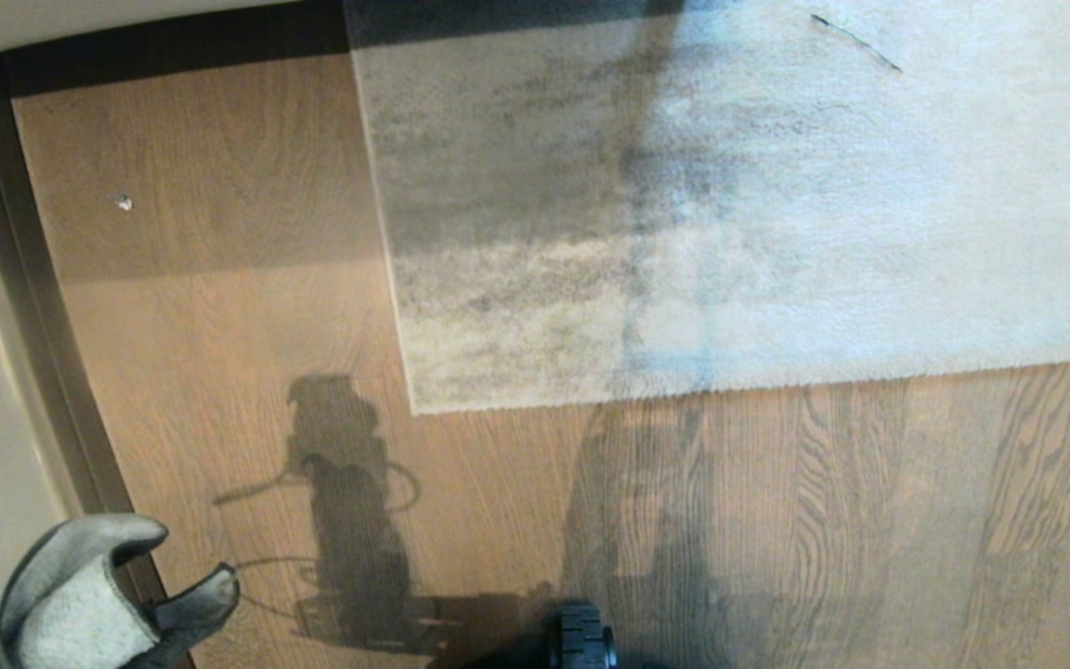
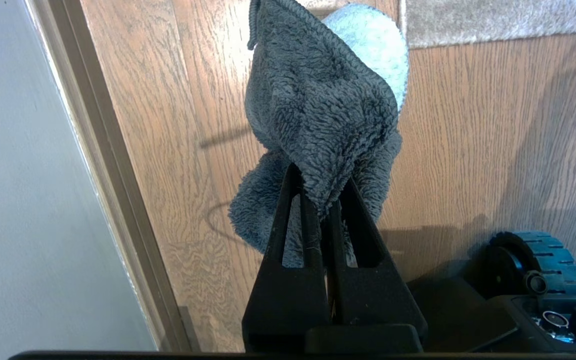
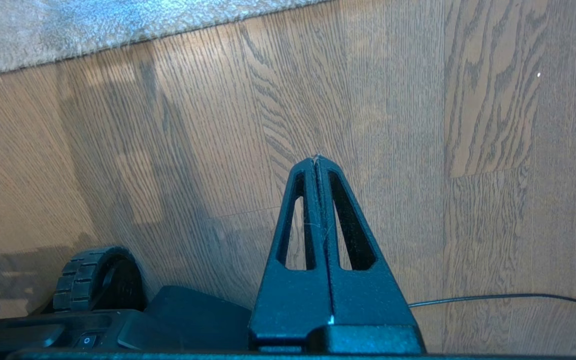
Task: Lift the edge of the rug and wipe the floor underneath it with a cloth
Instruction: Lift up the carpet
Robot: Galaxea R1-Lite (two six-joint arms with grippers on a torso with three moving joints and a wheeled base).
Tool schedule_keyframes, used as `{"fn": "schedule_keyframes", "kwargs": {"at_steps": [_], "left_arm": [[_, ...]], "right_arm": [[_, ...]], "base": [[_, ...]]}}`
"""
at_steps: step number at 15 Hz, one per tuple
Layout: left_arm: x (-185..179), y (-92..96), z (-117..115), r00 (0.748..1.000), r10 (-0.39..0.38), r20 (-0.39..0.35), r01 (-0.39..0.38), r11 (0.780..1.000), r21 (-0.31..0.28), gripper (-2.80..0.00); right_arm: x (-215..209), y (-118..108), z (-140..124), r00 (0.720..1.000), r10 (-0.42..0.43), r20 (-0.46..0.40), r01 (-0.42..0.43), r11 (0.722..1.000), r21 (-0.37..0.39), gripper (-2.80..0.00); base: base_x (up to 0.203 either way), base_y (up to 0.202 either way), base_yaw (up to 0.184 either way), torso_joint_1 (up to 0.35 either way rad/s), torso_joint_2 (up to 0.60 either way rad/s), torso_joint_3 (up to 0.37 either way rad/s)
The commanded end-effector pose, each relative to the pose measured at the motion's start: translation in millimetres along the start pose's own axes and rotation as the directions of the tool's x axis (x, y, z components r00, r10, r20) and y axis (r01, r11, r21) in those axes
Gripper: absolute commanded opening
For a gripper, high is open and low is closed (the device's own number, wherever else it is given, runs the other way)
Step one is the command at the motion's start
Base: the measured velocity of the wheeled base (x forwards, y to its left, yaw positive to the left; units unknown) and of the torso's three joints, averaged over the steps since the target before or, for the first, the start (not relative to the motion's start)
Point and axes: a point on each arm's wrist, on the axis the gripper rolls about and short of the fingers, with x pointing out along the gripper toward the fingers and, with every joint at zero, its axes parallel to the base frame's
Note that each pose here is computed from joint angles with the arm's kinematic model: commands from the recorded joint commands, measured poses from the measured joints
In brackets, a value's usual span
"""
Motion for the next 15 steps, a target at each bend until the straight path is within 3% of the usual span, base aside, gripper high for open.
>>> {"fn": "schedule_keyframes", "kwargs": {"at_steps": [1,11,14,15], "left_arm": [[0,0.0,0,1.000,-0.002,0.001,0.002,1.000,0.000,-2.80],[0,0.0,0,1.000,0.000,0.001,0.000,1.000,0.000,-2.80],[0,0.0,0,1.000,0.000,0.001,0.000,1.000,0.000,-2.80],[0,0.0,0,1.000,0.000,0.001,0.000,1.000,0.000,-2.80]], "right_arm": [[0,0,0,1.000,0.000,0.001,0.000,1.000,0.000,-2.80],[0,0,0,1.000,0.000,0.000,0.000,1.000,-0.010,-2.80],[0,2,4,0.998,0.060,0.035,-0.055,0.990,-0.127,-2.80],[-2,3,10,0.995,0.081,0.052,-0.074,0.989,-0.130,-2.80]], "base": [[0.000,0.000,0.000,0.000,0.00,0.000],[0.000,0.000,0.000,0.000,0.00,0.000],[0.000,0.000,0.000,0.000,0.00,0.000],[0.000,0.000,0.000,0.000,0.00,0.000]]}}
